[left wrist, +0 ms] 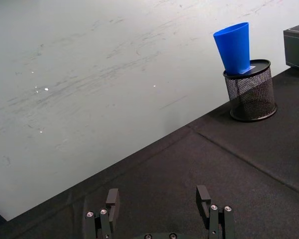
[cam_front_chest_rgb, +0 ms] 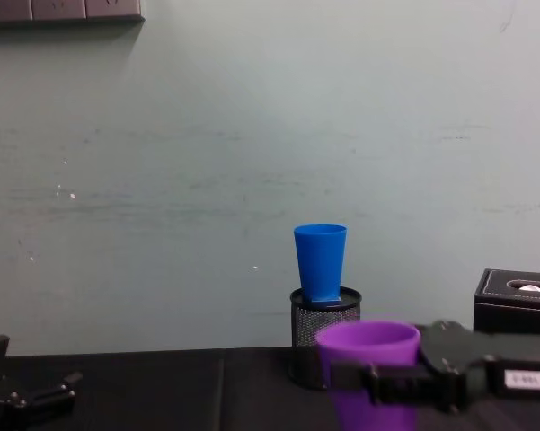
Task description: Pick up one cup with a gripper and tap it against the other cup.
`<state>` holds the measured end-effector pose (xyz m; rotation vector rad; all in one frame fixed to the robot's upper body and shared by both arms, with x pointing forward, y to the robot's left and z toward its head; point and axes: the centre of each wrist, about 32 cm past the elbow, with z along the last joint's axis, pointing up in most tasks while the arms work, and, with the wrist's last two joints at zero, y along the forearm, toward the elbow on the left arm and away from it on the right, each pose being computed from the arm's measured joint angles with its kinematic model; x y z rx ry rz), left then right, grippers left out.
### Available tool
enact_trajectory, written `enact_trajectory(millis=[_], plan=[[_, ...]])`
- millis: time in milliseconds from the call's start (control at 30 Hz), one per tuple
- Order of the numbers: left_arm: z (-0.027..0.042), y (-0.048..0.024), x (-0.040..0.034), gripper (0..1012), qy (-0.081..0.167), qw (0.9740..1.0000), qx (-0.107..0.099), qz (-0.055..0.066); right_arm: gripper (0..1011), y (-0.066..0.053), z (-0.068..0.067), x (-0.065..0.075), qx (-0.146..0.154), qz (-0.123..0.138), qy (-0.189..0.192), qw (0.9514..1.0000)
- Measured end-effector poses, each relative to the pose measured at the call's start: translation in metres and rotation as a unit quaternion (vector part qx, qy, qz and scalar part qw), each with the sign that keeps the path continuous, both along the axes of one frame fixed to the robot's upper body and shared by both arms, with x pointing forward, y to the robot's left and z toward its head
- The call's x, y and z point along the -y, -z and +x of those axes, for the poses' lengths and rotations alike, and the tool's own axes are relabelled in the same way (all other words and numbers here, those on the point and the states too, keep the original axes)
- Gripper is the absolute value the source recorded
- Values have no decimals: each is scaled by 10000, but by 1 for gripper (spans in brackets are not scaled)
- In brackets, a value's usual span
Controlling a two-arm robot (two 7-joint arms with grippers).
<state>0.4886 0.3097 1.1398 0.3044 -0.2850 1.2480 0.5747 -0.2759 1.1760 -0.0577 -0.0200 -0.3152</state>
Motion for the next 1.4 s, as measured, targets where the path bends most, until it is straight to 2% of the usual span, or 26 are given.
enact_trajectory(millis=[267, 633, 867, 1400], plan=[[0, 0, 0, 1011, 0, 10000, 0, 0, 754, 210, -104, 113, 129, -175, 98, 9997], [0, 0, 0, 1011, 0, 10000, 0, 0, 754, 448, -124, 165, 277, -160, 178, 9993], [0, 0, 0, 1011, 1, 10000, 0, 0, 754, 591, -125, 180, 231, -130, 251, 9993], [0, 0, 0, 1011, 0, 10000, 0, 0, 754, 643, -120, 165, 177, -153, 250, 9994]])
